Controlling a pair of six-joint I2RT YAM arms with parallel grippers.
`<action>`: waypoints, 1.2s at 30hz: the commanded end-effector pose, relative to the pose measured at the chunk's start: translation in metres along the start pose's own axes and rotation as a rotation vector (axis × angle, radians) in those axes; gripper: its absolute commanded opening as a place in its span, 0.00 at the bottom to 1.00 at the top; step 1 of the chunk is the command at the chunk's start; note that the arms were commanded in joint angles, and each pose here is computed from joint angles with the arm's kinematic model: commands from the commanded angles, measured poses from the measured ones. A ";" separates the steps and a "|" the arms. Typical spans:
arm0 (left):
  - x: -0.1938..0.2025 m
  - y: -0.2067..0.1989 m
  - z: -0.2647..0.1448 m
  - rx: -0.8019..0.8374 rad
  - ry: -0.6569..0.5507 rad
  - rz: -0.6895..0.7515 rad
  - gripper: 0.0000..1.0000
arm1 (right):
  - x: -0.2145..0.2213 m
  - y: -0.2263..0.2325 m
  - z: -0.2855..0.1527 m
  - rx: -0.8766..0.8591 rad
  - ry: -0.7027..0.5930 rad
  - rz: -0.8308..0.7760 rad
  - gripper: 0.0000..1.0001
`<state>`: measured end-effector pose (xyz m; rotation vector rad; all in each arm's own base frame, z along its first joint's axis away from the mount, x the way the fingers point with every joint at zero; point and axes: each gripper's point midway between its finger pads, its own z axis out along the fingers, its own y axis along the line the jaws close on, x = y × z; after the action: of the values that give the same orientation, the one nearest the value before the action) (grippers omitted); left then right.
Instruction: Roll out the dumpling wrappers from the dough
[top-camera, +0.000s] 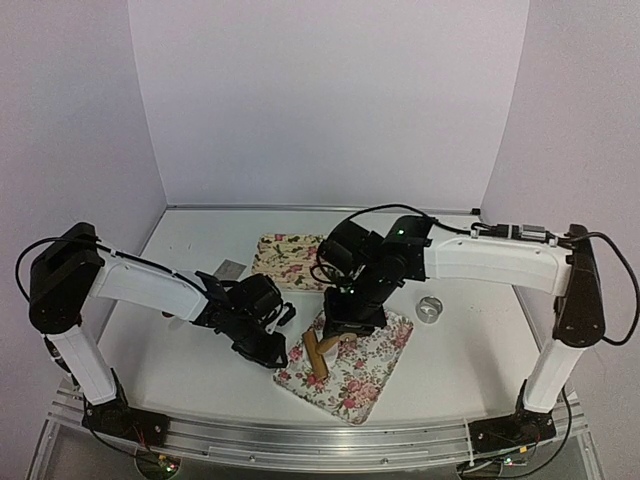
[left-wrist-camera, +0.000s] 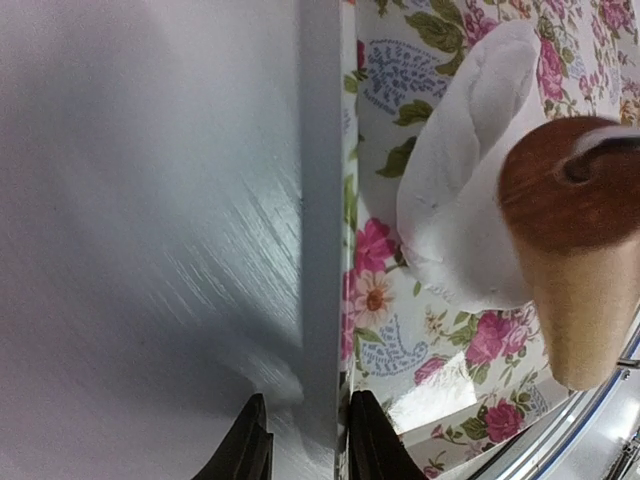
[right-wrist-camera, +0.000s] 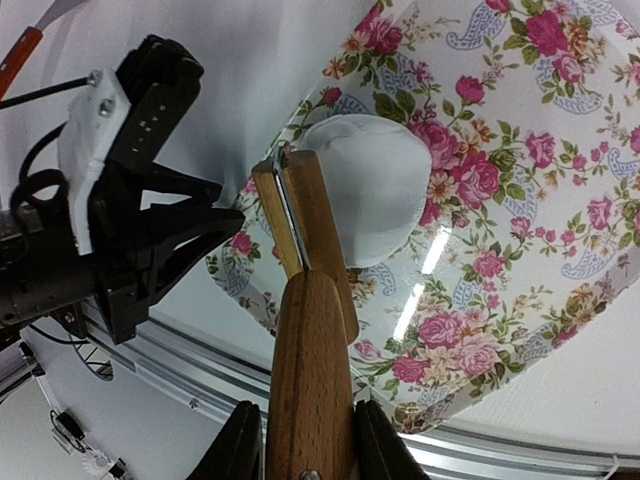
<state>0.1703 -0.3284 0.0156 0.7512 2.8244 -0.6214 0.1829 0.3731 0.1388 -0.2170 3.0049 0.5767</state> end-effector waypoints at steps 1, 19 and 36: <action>-0.004 -0.003 -0.010 0.062 -0.025 0.071 0.26 | -0.021 0.023 0.001 -0.034 -0.078 0.015 0.00; -0.004 0.002 0.011 0.142 0.054 0.157 0.01 | -0.025 0.003 0.027 0.080 -0.133 0.240 0.00; -0.006 0.043 0.009 -0.058 0.047 0.116 0.00 | -0.009 -0.073 0.018 0.239 -0.138 0.447 0.00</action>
<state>0.1859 -0.3328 0.0140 0.9568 2.7154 -0.7490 0.1959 0.3763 0.1115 0.3388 2.9640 0.5176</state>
